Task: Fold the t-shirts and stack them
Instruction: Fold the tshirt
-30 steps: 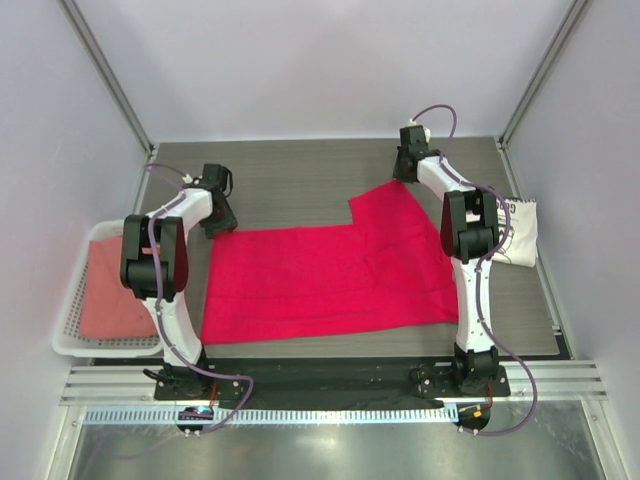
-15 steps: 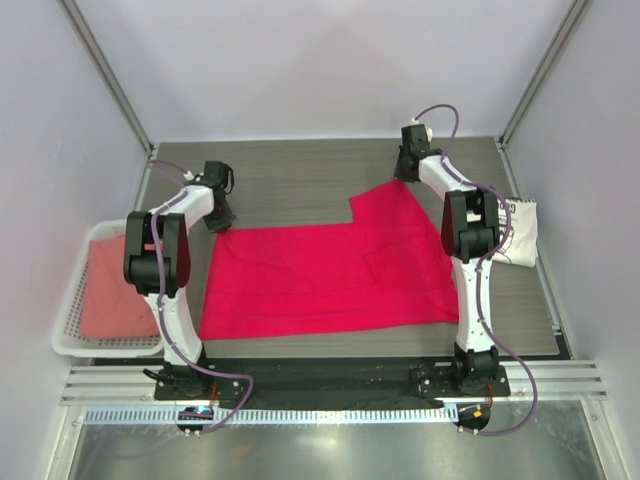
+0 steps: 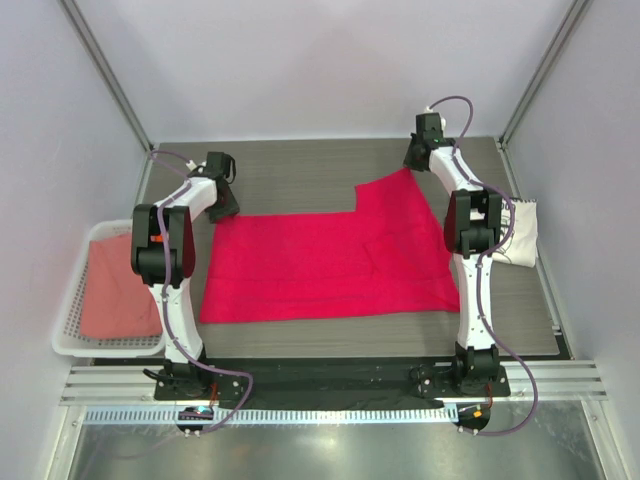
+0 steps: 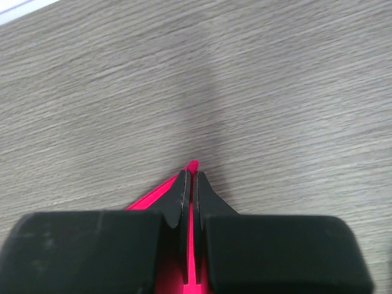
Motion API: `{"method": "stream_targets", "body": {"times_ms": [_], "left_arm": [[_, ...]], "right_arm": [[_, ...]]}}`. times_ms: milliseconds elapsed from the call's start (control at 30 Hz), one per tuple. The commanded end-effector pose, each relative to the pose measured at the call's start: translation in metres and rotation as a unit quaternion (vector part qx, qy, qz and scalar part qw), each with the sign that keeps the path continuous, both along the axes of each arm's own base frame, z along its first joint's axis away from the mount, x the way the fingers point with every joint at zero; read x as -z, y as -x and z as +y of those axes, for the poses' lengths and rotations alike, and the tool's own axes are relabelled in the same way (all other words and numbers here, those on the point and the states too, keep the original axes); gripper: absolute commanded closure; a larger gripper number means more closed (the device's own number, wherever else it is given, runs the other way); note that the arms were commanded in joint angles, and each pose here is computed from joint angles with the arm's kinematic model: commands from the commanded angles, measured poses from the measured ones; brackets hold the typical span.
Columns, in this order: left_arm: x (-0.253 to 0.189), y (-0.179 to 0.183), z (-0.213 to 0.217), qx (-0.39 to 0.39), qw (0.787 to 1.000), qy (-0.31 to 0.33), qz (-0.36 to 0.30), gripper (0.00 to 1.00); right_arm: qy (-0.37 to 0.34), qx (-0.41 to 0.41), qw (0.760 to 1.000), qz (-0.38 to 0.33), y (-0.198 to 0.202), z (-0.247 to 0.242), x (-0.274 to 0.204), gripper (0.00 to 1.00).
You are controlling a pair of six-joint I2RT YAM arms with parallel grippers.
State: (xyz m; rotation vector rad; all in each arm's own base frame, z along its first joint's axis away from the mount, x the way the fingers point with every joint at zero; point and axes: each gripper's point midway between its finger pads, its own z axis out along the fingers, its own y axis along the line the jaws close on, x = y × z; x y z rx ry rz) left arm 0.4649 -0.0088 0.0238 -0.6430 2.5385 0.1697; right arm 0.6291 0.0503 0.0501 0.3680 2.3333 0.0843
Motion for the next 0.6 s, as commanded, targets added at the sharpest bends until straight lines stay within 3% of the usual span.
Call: {"method": "stream_targets", "body": {"times_ms": [0, 100, 433, 500, 567], "left_arm": [[-0.012, -0.004, 0.006, -0.001, 1.0, -0.01, -0.019, 0.5], [-0.018, -0.003, 0.01, -0.005, 1.0, -0.013, -0.021, 0.44], [-0.012, -0.01, 0.02, -0.015, 1.0, 0.009, -0.019, 0.44], [-0.009, -0.012, 0.018, -0.012, 1.0, 0.014, -0.017, 0.49], [-0.001, -0.01, 0.017, -0.01, 1.0, 0.016, -0.005, 0.62]], "right_arm": [[-0.01, -0.014, 0.999, -0.046, -0.008, 0.009, -0.05, 0.99], [-0.015, -0.018, 0.999, -0.045, -0.005, 0.011, -0.048, 0.99], [-0.02, -0.021, 0.999, -0.038, -0.003, 0.013, -0.04, 0.99], [-0.021, -0.022, 0.999, -0.038, -0.003, 0.014, -0.039, 0.99], [-0.019, -0.021, 0.999, -0.038, -0.003, 0.012, -0.04, 0.99]]}}
